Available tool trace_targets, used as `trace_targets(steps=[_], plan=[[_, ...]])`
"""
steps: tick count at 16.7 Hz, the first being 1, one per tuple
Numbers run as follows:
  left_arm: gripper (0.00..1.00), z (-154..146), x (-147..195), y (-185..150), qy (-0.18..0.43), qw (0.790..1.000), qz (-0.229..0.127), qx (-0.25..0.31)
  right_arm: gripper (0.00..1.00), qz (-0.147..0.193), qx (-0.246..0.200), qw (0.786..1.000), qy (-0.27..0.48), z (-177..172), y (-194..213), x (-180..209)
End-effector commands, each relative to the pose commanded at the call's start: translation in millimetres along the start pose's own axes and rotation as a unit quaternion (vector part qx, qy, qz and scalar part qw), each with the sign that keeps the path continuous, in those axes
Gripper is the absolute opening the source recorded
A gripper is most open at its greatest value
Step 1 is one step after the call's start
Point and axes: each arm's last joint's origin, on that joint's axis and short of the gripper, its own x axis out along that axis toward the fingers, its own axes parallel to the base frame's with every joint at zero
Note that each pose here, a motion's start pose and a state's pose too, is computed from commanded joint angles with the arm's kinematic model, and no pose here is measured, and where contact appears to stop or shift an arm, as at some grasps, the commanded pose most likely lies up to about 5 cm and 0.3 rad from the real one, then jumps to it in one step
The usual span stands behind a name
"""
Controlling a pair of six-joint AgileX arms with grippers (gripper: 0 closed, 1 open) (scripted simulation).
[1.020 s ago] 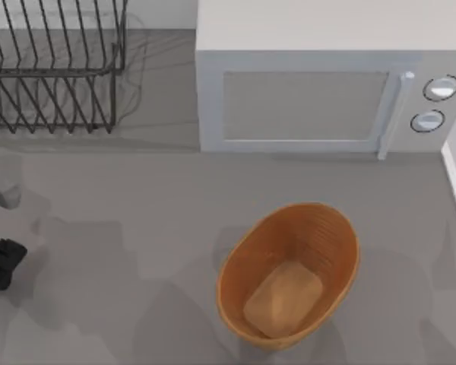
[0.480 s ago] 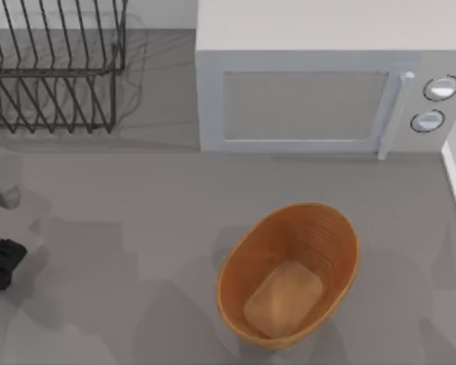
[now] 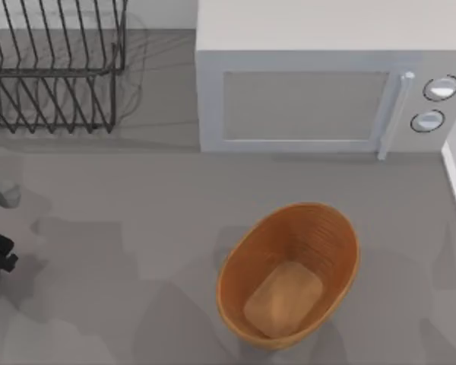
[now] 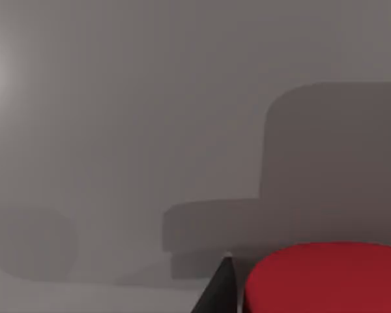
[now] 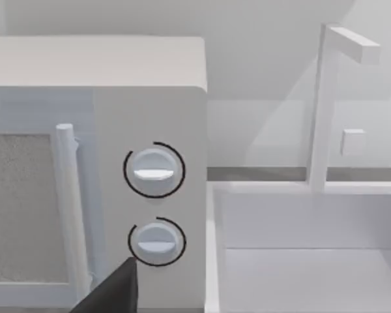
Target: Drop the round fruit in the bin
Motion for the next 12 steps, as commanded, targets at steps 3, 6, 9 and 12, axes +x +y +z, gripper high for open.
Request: trace_targets(steps=[3, 6, 9, 12], plan=[[0.00, 0, 0, 0, 0.000, 1.000, 0.000, 0.000, 1.00, 0.000, 0.000, 1.000, 0.000, 0, 0, 0], [0.00, 0, 0, 0, 0.000, 1.000, 0.000, 0.000, 1.00, 0.000, 0.000, 1.000, 0.000, 0, 0, 0], [0.00, 3, -11, 2, -0.009, 1.000, 0.003, -0.002, 1.00, 0.000, 0.000, 1.000, 0.000, 0, 0, 0], [0.00, 9, -36, 8, -0.012, 1.000, 0.005, -0.004, 1.00, 0.000, 0.000, 1.000, 0.000, 0, 0, 0]])
